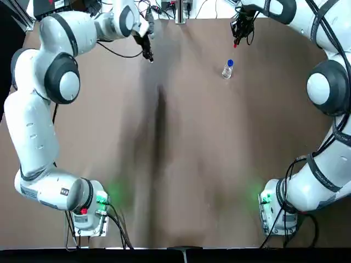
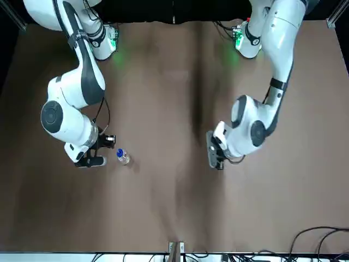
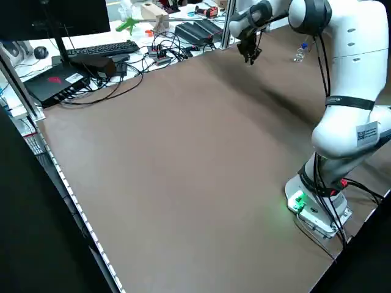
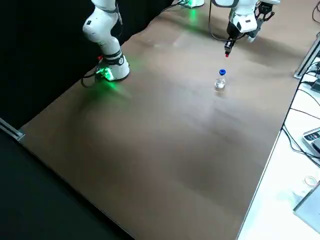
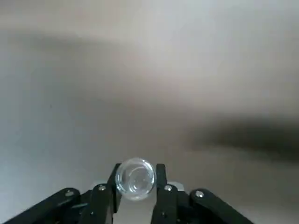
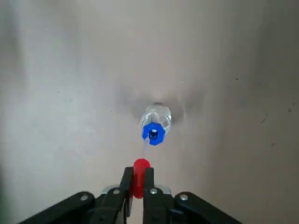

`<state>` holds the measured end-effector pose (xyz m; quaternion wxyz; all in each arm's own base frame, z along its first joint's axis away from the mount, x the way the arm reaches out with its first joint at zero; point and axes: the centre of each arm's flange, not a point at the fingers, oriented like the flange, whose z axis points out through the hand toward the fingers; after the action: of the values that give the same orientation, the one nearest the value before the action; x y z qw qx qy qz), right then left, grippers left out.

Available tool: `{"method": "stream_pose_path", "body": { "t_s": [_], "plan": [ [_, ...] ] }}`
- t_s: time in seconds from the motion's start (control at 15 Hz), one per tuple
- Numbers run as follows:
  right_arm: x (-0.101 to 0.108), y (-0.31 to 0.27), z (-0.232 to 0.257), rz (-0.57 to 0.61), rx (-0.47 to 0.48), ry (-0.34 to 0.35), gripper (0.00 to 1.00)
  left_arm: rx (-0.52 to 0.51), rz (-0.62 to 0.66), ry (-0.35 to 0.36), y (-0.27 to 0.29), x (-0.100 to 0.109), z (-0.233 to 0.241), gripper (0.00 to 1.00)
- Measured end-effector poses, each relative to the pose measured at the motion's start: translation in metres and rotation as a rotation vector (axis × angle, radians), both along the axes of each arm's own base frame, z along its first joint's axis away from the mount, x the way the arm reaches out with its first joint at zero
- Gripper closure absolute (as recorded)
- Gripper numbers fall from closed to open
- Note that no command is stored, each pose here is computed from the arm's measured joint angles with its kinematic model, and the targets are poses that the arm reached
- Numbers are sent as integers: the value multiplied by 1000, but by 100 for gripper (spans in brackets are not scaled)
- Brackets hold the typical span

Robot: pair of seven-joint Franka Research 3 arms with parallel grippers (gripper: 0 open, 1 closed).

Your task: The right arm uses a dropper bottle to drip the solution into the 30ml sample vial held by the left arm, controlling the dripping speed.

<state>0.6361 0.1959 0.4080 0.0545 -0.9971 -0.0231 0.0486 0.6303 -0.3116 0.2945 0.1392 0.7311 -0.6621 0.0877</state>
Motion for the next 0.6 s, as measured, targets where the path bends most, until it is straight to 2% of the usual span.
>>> {"method": "stream_pose_path", "body": {
  "t_s": [0.33,0.6],
  "plan": [
    [-3,3,16,-9,13,-11,87,-20,-30,-44,-64,-24,15,69],
    [-6,6,33,-27,63,-14,87,-19,-31,-53,-68,-25,16,69]
  ]
}}
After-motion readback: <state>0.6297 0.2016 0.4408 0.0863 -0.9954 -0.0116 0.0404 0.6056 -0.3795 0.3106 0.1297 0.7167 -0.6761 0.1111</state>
